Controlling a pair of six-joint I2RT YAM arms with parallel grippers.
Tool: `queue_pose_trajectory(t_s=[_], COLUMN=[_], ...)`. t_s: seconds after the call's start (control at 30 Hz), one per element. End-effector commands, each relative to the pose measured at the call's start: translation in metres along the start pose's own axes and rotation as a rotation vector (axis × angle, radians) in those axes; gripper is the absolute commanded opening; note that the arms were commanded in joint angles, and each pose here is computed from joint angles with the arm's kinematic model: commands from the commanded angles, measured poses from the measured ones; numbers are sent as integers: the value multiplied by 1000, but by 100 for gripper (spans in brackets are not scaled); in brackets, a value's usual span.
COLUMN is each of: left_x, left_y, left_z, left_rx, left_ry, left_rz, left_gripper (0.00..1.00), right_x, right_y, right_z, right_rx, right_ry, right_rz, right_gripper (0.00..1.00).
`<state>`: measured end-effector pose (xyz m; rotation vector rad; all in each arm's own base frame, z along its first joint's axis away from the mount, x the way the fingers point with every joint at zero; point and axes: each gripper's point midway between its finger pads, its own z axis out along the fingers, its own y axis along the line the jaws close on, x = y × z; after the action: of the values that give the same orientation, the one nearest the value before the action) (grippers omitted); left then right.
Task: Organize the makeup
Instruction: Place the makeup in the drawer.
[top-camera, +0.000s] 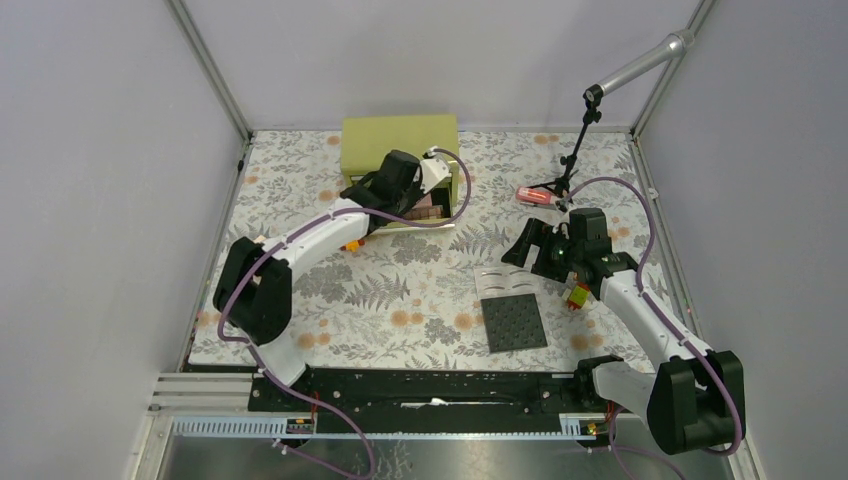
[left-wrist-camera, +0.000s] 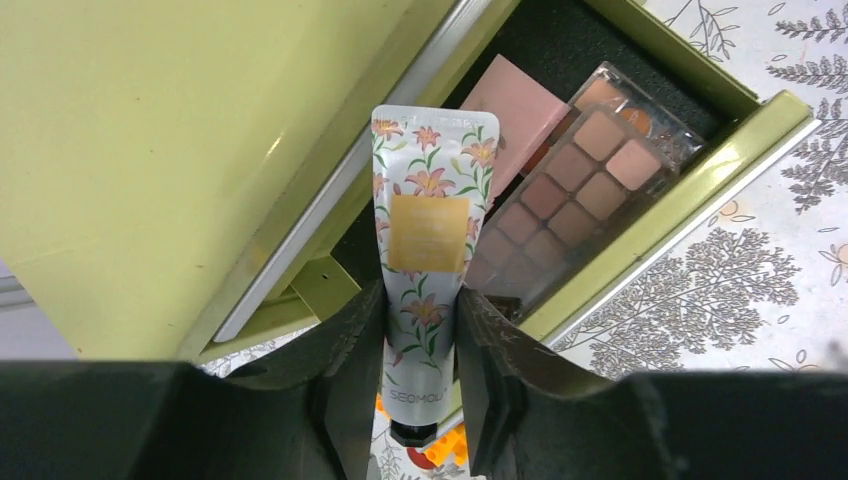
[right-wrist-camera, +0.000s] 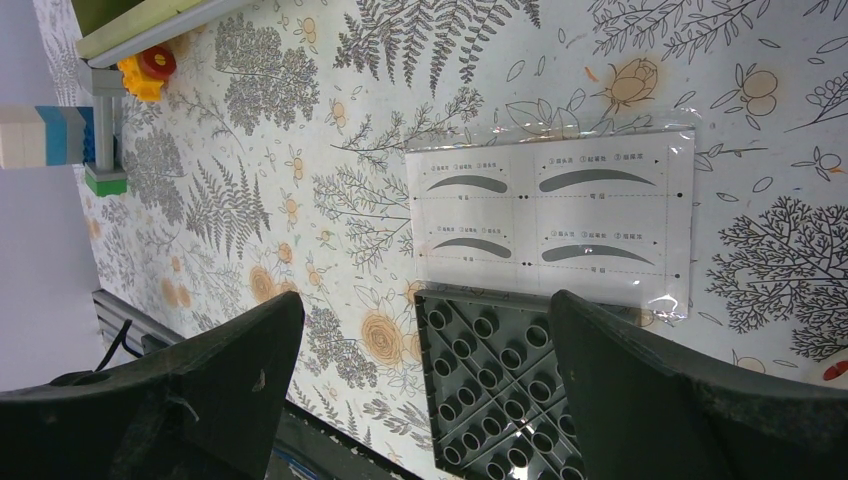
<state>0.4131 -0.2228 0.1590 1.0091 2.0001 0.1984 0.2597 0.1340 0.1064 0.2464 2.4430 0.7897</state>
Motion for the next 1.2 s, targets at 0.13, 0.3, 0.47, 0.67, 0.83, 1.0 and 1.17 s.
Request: queue_pose_trajectory(t_s=[0.13, 0.3, 0.47, 0.67, 0.83, 1.0, 1.17], left_x=[-35, -14, -18, -56, -77, -80, -64], left_y=[13, 16, 24, 21, -2, -61, -126], left_z=[6, 31, 31, -2, -30, -53, -60], left_rx=[53, 28, -6, -35, -15, 277, 458], left_ry=[-130, -23, -38, -185, -286, -337, -285], left_rz=[71, 97, 45, -153, -395, -696, -861], left_gripper=[45, 49, 53, 68, 70, 67, 79], right_x=[-1, -1, -1, -3, -4, -9, -8], right_y=[8, 7, 5, -8, -20, -35, -59], right_z=[-5, -6, -6, -2, 5, 9, 13], right_rx=[-29, -25, -14, 52, 112, 191, 304], right_ry=[-3, -4, -10, -23, -18, -33, -34], right_rz=[-18, -20, -19, 10, 37, 39, 20], right_gripper=[100, 100, 100, 100, 100, 100, 100])
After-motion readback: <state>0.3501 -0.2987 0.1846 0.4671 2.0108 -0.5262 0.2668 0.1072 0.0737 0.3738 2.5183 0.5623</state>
